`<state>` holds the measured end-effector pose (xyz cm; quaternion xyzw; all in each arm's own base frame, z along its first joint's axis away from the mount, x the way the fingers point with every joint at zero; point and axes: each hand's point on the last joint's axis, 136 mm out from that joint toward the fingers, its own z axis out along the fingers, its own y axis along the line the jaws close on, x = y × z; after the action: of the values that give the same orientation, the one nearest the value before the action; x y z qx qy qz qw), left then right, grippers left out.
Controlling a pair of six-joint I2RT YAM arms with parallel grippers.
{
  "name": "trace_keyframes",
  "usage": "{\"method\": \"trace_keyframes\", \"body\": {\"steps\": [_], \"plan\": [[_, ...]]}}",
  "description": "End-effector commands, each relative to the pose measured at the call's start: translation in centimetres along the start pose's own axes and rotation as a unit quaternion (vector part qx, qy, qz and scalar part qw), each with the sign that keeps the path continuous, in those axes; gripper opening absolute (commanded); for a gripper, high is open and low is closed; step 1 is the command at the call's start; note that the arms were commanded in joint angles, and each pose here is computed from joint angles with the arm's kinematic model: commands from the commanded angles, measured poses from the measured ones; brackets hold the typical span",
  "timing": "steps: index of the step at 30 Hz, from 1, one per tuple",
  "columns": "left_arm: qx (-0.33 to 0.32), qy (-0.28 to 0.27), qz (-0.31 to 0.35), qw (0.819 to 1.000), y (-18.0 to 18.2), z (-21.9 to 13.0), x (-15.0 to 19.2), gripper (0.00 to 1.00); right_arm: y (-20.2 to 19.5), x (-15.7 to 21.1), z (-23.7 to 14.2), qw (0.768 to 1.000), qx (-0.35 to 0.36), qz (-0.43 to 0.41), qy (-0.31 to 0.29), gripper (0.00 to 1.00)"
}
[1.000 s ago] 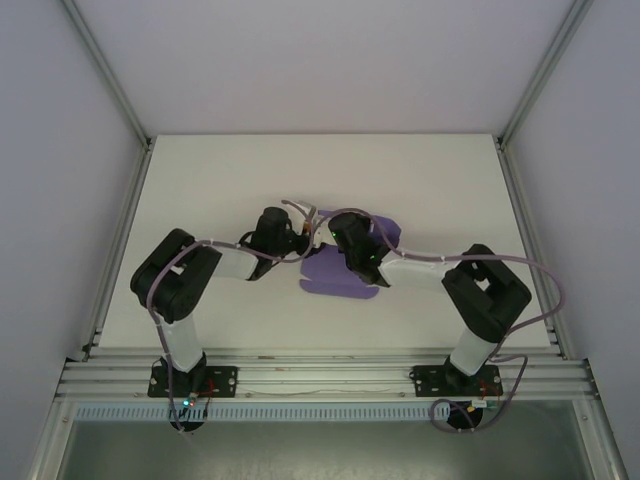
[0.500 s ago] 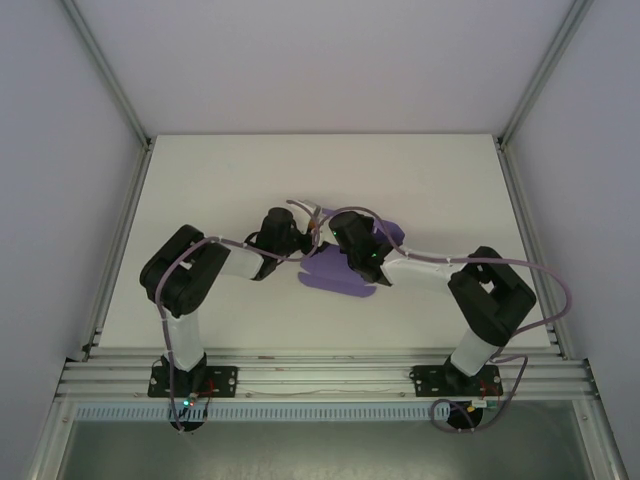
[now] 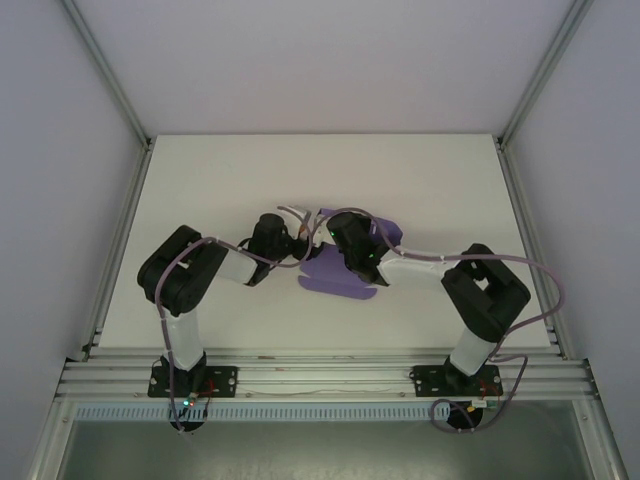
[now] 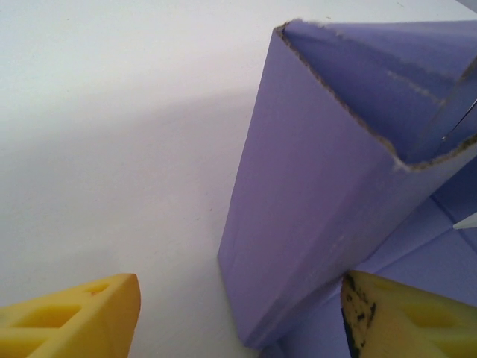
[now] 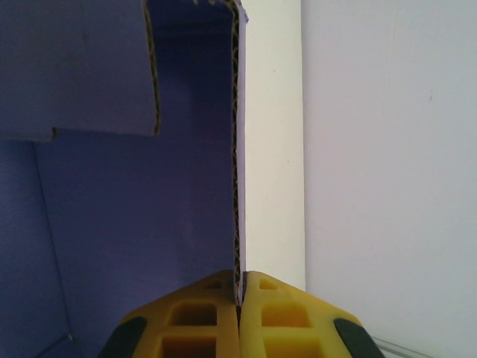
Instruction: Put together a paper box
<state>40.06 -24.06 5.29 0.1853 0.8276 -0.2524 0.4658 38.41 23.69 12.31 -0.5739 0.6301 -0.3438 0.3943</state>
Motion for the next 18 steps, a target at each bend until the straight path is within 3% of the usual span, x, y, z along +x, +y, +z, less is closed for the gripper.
{"method": "trace_keyframes", "body": {"steps": [1,9,18], "plan": [[-0.003,-0.037,0.006,0.999,0.1,0.0,-2.3,0.69,2.8,-0.1,0.3,0.999,-0.039,-0.032,-0.003,0.0],[0.018,-0.057,-0.007,0.998,-0.4,1.4,-3.7,0.65,3.4,-0.2,0.4,0.998,-0.053,-0.022,0.001,0.0],[0.005,-0.077,-0.013,0.997,-0.1,1.8,-4.6,0.45,3.5,-0.5,0.0,0.998,-0.066,0.009,-0.008,0.0]]}}
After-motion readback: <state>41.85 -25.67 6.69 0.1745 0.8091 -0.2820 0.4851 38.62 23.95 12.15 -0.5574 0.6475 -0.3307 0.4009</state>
